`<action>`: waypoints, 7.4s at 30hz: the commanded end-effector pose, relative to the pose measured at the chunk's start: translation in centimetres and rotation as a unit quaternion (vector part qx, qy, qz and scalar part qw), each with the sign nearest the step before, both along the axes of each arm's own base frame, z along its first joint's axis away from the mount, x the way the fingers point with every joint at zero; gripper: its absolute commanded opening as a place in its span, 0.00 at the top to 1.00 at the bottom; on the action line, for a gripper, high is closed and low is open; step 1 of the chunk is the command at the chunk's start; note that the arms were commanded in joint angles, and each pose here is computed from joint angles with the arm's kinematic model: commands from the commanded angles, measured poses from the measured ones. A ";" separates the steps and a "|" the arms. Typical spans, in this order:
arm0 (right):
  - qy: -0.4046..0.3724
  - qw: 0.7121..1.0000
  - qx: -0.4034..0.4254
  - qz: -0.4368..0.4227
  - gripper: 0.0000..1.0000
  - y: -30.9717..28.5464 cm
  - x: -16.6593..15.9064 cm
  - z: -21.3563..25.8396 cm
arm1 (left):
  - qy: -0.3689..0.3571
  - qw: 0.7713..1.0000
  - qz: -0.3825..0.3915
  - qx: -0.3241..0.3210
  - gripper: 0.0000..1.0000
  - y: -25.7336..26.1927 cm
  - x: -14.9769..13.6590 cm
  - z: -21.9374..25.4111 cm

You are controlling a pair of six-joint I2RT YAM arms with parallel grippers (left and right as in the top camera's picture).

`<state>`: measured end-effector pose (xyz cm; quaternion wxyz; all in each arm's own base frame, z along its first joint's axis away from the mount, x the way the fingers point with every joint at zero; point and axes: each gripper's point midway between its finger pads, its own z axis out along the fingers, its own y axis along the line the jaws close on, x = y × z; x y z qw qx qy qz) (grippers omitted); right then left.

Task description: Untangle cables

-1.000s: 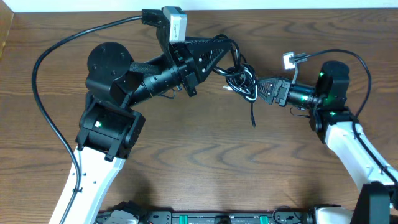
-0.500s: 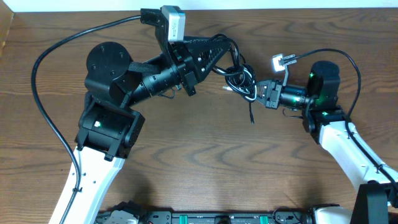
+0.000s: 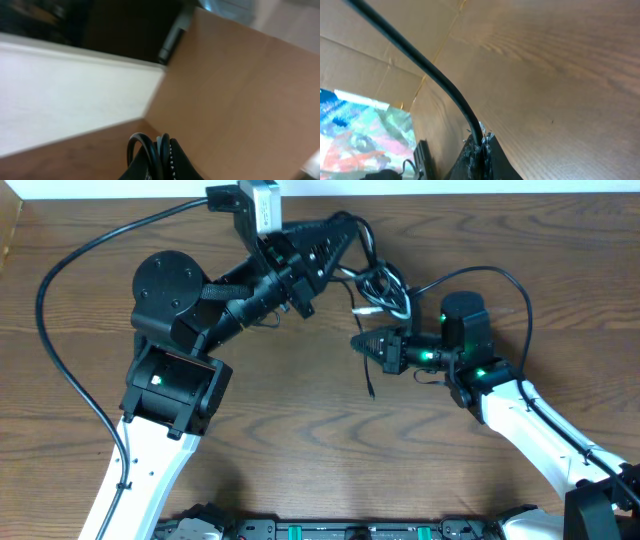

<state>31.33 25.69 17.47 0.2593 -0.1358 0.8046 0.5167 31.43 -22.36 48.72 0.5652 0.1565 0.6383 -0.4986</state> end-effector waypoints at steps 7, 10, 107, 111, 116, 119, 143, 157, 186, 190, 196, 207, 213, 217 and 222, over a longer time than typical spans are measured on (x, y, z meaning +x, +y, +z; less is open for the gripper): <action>-0.006 1.000 -0.009 0.028 0.99 0.9 -1.2 0.0 | -0.039 0.938 0.321 0.123 0.93 8.4 6.9 -2.1; -0.006 1.000 -0.008 0.027 0.99 0.9 -1.1 0.0 | -0.004 0.891 0.413 0.191 0.93 12.0 7.8 -4.8; 0.018 0.990 -0.105 -0.091 0.99 -1.0 4.6 -9.0 | 0.207 0.954 0.215 -0.011 0.93 6.4 7.2 -7.9; 0.034 0.988 -0.114 -0.097 0.99 -1.7 4.5 -9.6 | 0.223 0.938 0.263 0.022 0.93 10.3 8.1 -9.9; 0.064 0.983 -0.127 -0.118 0.99 -3.7 4.7 -10.6 | 0.264 0.873 0.402 0.083 0.93 18.6 8.7 -13.8; 0.073 0.981 -0.124 -0.131 0.99 -4.8 5.2 -10.7 | 0.299 0.828 0.463 0.104 0.93 22.3 7.9 -15.9; 0.107 0.933 0.017 -0.343 0.99 -27.3 9.9 -7.6 | 0.304 0.657 0.528 0.444 0.92 31.3 4.8 -21.8; 0.084 0.944 0.063 -0.312 0.99 -30.0 7.8 -6.1 | 0.352 0.775 0.420 0.315 0.93 28.1 5.8 -23.3; -0.160 0.976 0.067 0.135 0.34 3.9 0.0 0.0 | 0.259 0.931 0.256 0.018 0.93 15.9 11.0 -12.8; -0.182 0.969 0.074 0.150 0.34 6.1 -1.2 0.7 | 0.299 0.918 0.257 -0.041 0.92 15.9 11.1 -12.5; -0.218 0.959 0.085 0.156 0.36 8.8 -2.7 2.0 | 0.337 0.902 0.256 -0.086 0.93 15.8 11.0 -12.7; -0.303 0.944 0.100 0.081 0.37 11.4 -2.0 5.2 | 0.343 0.917 0.194 -0.062 0.92 9.8 9.7 -12.7; -0.336 0.936 0.107 0.026 0.38 11.0 -0.5 6.9 | 0.346 0.922 0.165 -0.050 0.93 7.3 8.8 -12.8; -0.372 0.923 0.093 -0.013 0.39 10.4 0.8 7.6 | 0.352 0.922 0.152 -0.043 0.92 6.1 8.2 -13.0; -0.398 0.912 0.075 -0.058 0.38 9.6 2.3 8.1 | 0.365 0.919 0.147 -0.036 0.93 5.6 7.8 -13.7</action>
